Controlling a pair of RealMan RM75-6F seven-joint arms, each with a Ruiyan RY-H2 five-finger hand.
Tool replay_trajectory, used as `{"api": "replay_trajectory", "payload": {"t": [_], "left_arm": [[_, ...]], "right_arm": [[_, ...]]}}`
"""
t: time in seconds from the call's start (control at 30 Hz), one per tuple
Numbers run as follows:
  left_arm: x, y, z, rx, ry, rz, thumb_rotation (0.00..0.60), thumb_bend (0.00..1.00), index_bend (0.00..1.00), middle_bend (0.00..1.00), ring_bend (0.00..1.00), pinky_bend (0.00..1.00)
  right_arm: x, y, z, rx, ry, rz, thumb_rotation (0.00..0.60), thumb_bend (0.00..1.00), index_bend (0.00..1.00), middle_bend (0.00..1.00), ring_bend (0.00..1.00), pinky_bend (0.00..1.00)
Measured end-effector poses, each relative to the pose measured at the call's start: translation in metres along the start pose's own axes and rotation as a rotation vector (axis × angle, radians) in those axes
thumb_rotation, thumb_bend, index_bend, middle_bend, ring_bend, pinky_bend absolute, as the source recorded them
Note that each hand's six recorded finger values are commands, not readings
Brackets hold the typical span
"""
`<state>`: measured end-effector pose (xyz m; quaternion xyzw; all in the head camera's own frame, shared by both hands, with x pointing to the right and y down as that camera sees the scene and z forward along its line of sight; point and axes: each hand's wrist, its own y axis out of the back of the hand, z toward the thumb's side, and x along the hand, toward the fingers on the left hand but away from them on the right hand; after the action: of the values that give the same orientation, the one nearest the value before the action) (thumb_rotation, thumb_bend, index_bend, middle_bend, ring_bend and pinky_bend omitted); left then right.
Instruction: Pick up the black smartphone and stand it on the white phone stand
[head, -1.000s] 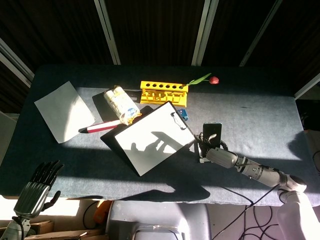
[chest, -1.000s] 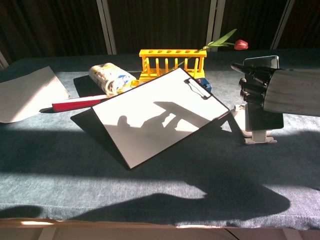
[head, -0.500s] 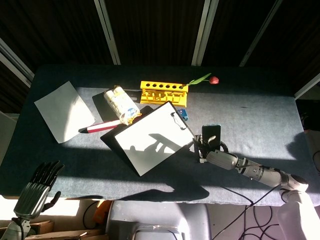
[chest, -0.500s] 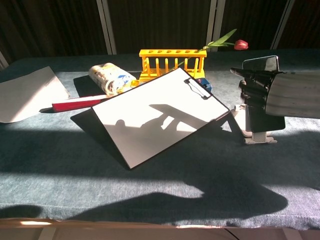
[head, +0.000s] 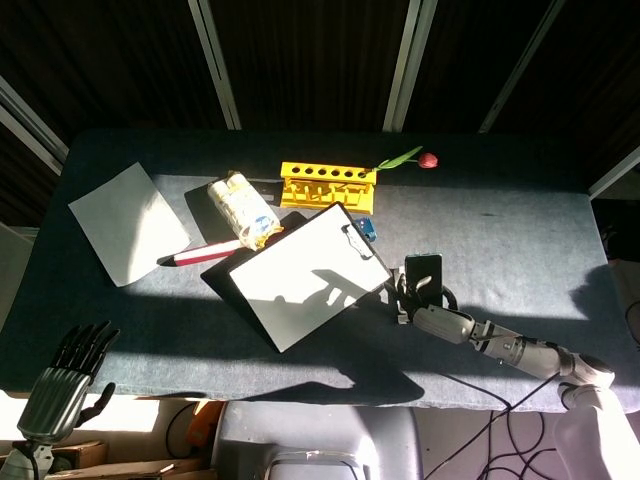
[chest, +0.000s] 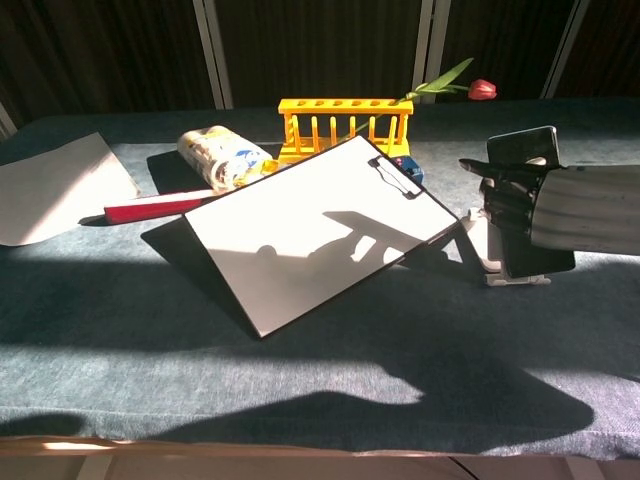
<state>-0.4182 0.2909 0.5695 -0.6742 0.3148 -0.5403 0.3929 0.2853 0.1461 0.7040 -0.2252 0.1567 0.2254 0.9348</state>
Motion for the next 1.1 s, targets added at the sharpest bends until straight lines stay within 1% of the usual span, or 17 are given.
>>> {"api": "replay_trajectory", "payload": {"t": [0.2,0.4,0.57,0.67,0.73,0.83,0.97,1.1], "left_arm": [[0.0004,-0.0004,-0.0001,0.005,0.004,0.001,0.6,0.37,0.0,0.0,0.0,0.0],[-0.0004,0.0,0.0002,0.008,0.004,0.006,0.6,0.37,0.0,0.0,0.0,0.0],[-0.0015,0.0001,0.0004,0.009,0.004,0.008,0.6,0.37,0.0,0.0,0.0,0.0],[-0.0017,0.0002,0.0002,0.01,0.006,0.009,0.6,0.37,0.0,0.0,0.0,0.0],[-0.0017,0.0001,0.0003,0.01,0.006,0.008,0.6,0.37,0.0,0.0,0.0,0.0],[-0.0017,-0.0001,0.0003,0.009,0.006,0.007,0.6,0.37,0.0,0.0,0.0,0.0],[-0.0024,0.0005,0.0005,0.008,0.004,0.009,0.6,0.37,0.0,0.0,0.0,0.0],[-0.0027,0.0001,0.0007,0.007,0.002,0.006,0.6,0.37,0.0,0.0,0.0,0.0]], "right_arm": [[-0.0051,0.0038,0.0046,-0.003,0.011,-0.011,0.6,0.36,0.77,0.67,0.58,0.12],[-0.0049,0.0042,0.0064,-0.009,0.011,-0.006,0.6,0.36,0.76,0.67,0.58,0.12],[-0.0054,0.0064,0.0097,-0.016,0.016,-0.006,0.6,0.36,0.73,0.67,0.58,0.12],[-0.0057,0.0061,0.0097,-0.014,0.015,-0.004,0.6,0.36,0.65,0.66,0.57,0.11],[-0.006,0.0059,0.0089,-0.015,0.011,-0.004,0.6,0.36,0.53,0.62,0.56,0.11],[-0.0062,0.0051,0.0073,-0.013,0.004,0.0,0.6,0.36,0.4,0.56,0.53,0.09],[-0.006,0.0053,0.0076,-0.017,0.001,0.005,0.6,0.36,0.3,0.51,0.51,0.07],[-0.0049,0.0055,0.0096,-0.026,0.001,0.014,0.6,0.36,0.16,0.46,0.47,0.06]]}}
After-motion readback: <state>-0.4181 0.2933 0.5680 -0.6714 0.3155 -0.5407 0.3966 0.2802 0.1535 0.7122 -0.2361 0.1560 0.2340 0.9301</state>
